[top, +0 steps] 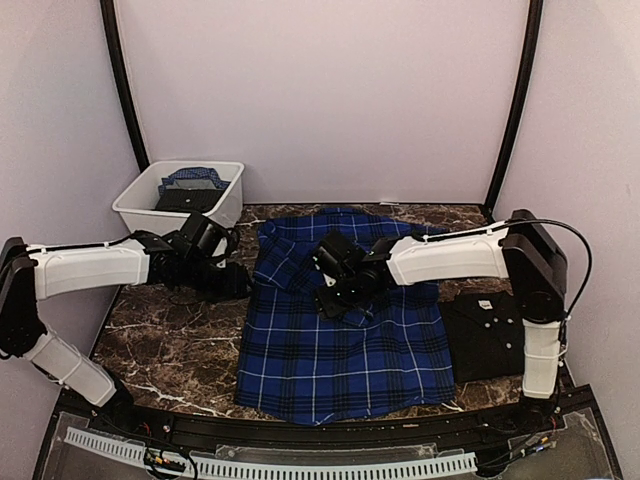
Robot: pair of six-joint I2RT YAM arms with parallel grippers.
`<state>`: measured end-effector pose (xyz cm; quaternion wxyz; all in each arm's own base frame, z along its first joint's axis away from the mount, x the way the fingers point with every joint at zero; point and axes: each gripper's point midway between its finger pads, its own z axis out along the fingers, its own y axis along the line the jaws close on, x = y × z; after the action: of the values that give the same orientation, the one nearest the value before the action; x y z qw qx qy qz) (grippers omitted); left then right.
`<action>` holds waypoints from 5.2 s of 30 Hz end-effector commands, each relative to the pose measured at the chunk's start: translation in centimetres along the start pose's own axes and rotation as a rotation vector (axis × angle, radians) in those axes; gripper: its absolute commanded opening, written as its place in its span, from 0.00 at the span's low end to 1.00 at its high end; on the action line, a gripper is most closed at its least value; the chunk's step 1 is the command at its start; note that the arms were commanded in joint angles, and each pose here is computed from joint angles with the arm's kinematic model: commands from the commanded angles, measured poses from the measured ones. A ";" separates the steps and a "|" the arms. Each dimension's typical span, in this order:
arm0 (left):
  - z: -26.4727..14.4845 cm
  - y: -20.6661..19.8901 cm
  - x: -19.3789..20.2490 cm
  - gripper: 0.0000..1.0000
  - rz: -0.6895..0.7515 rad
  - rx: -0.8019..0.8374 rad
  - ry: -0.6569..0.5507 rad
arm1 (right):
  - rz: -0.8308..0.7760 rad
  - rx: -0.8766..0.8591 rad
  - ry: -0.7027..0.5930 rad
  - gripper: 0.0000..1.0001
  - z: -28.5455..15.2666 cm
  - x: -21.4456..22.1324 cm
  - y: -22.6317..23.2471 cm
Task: Fold and stack the long sleeve shirts
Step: Pick up the sleeve from the center of the board, then pick up the shirt from the center of the board, then fold the flattened shirt at the center of the board.
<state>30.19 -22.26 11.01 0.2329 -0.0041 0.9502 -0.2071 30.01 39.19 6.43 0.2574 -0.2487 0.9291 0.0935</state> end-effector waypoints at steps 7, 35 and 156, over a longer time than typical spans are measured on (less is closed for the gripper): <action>-0.7 1.8 3.3 0.58 -0.043 -0.019 0.083 | -0.076 0.051 0.085 0.65 2.5 3.6 -0.8; 0.1 3.2 7.5 0.56 -0.060 -0.034 0.244 | 0.077 0.030 0.034 0.40 2.7 2.1 -2.5; -1.2 -17.7 17.7 0.00 0.551 0.448 0.720 | 0.384 0.446 -0.696 0.00 -26.9 -16.7 -24.3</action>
<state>12.64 -37.90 9.15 -0.0789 0.3406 0.8924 -0.2853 44.28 19.16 34.48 0.5555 0.0028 0.8311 0.0251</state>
